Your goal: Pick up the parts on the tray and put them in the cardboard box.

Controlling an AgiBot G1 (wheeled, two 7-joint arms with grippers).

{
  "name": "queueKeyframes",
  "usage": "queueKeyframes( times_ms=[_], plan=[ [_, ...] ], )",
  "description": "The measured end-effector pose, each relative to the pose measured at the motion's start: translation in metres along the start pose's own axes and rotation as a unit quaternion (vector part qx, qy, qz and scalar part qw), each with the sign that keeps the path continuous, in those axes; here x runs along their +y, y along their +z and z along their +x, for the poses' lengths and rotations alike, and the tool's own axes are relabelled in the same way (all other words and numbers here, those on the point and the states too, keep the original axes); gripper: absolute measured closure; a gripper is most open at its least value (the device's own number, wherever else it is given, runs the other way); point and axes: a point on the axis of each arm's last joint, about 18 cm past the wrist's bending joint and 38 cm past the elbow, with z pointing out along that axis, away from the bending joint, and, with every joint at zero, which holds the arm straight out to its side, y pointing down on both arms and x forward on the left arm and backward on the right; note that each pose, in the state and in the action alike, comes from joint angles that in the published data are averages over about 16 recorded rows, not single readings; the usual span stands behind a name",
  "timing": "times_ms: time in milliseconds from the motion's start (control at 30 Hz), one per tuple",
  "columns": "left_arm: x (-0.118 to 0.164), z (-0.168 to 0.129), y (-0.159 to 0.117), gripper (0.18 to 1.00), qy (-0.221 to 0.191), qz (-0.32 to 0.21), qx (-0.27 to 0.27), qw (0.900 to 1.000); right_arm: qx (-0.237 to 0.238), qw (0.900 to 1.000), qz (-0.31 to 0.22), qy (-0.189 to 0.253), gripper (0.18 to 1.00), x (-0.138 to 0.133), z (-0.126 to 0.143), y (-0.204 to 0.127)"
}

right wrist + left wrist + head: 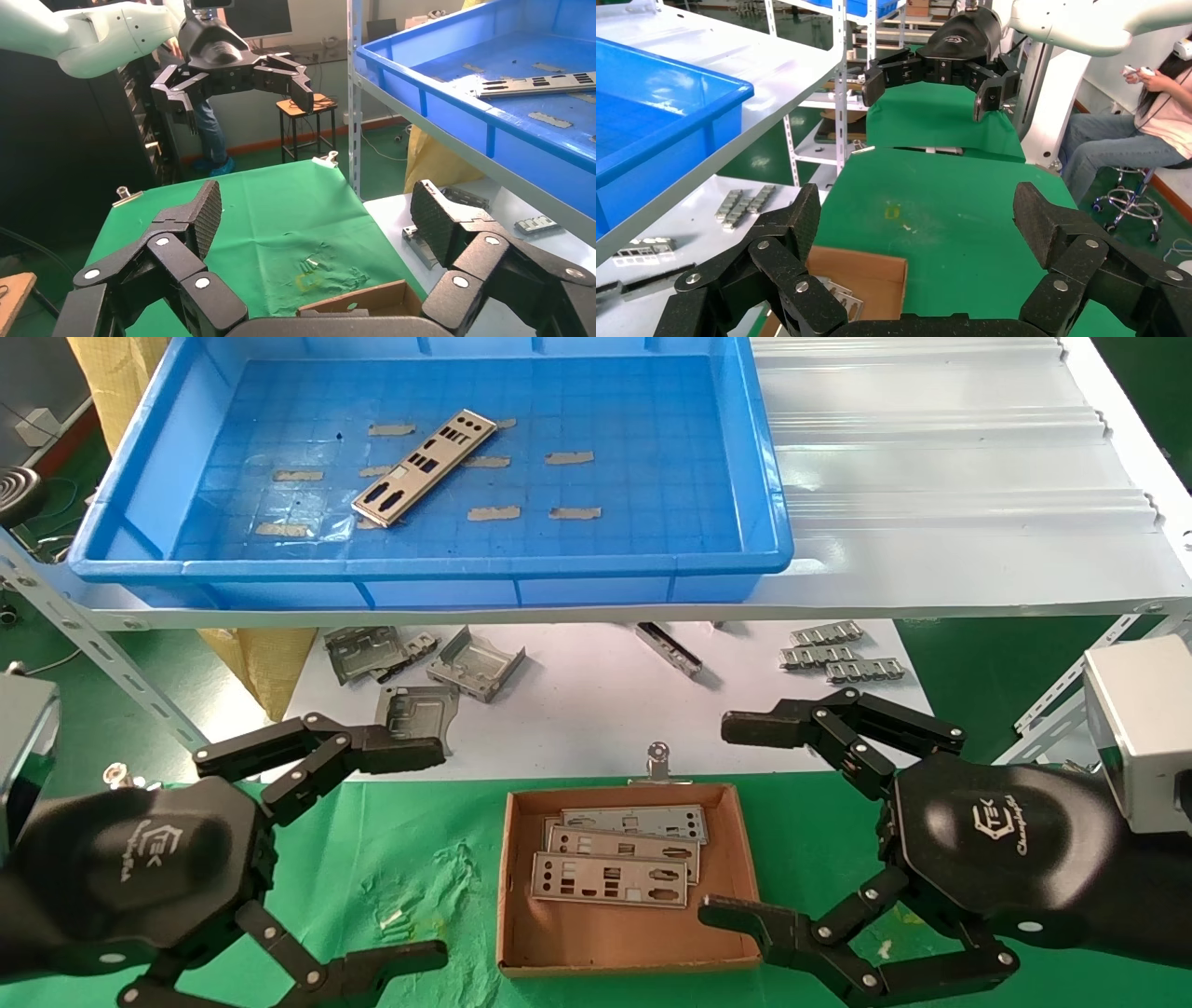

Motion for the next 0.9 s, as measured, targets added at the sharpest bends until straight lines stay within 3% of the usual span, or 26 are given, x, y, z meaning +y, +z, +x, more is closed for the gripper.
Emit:
queueKeyframes(
  times_ms=[500, 900],
  plan=[
    [0.0, 0.0, 0.0, 0.184, 0.0, 0.0, 0.0, 1.0, 0.0, 1.0, 0.0, 0.0, 0.22, 0.0, 0.0, 0.0],
    [0.0, 0.0, 0.0, 0.184, 0.0, 0.0, 0.0, 1.0, 0.0, 1.0, 0.0, 0.0, 0.387, 0.0, 0.0, 0.0]
  ],
)
